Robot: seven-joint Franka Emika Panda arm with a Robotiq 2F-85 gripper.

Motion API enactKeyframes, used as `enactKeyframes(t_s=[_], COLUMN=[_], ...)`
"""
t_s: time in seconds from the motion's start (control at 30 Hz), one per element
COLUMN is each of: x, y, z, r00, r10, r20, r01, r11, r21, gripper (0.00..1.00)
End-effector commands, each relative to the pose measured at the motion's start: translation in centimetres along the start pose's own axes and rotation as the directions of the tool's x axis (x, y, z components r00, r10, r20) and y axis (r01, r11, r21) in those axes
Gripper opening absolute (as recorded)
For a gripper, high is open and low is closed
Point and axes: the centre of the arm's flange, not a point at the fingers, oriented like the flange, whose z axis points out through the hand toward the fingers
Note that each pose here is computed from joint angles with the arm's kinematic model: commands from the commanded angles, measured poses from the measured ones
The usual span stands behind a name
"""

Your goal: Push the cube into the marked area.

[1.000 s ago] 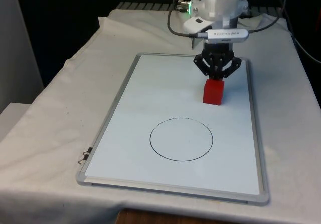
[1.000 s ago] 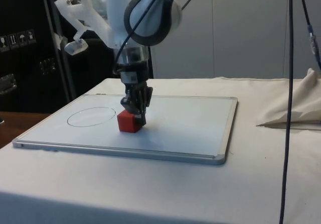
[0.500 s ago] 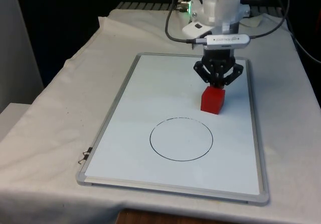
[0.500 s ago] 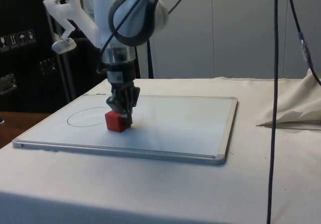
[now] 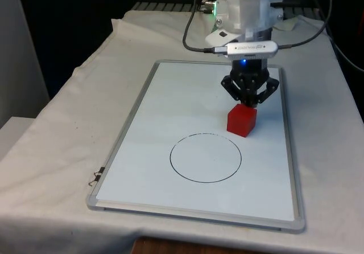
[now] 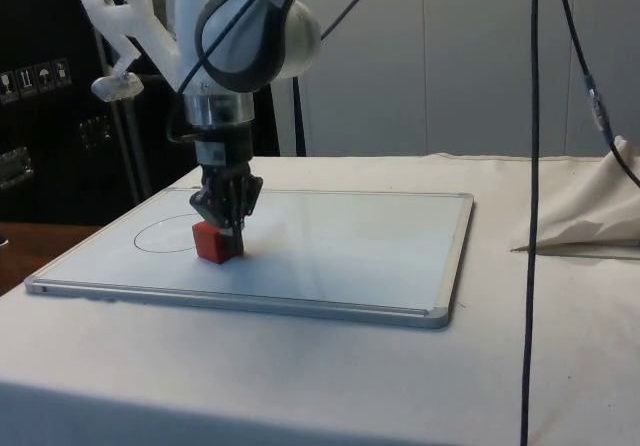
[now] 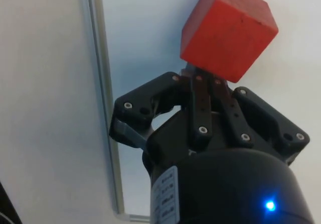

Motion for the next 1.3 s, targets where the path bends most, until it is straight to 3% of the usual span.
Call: enactKeyframes(t_s=[0.0,0.03,0.07,0.17,0.37,0.63,0.67,0.7,0.9,0.93,0.97,1.27], x=[0.2,0.3,0.1,0.4,0.4,0.7,0.5,0.7,1.0,0.9,1.2,2.7], y=[-0.2,-0.1,0.0,-0.2,0.1,0.1,0.2,0.1,-0.1,0.1,0.0,0.4], z=[0.2,0.2,0.1,0.5,0.8,1.6,0.8,1.6,0.0,0.5,-0.3,-2.2], r00=[0.9999,0.9998,0.9999,0.9991,0.9975,0.9918,0.9928,0.9902,0.9845,0.9863,0.9835,0.9788], r10=[0.013,0.020,0.012,0.042,0.070,0.128,0.119,0.140,0.175,0.164,0.180,0.202], r20=[-0.003,-0.004,-0.001,-0.007,-0.003,-0.005,0.001,-0.004,-0.017,-0.011,-0.019,-0.036], r01=[-0.013,-0.019,-0.012,-0.041,-0.070,-0.127,-0.119,-0.139,-0.173,-0.163,-0.178,-0.199], r11=[0.9997,0.9995,0.9999,0.9984,0.9967,0.9895,0.9912,0.9877,0.9822,0.9842,0.9814,0.9784], r21=[0.019,0.023,0.008,0.038,0.042,0.068,0.058,0.071,0.073,0.068,0.072,0.054], gripper=[0.00,0.00,0.00,0.00,0.00,0.00,0.00,0.00,0.00,0.00,0.00,0.00])
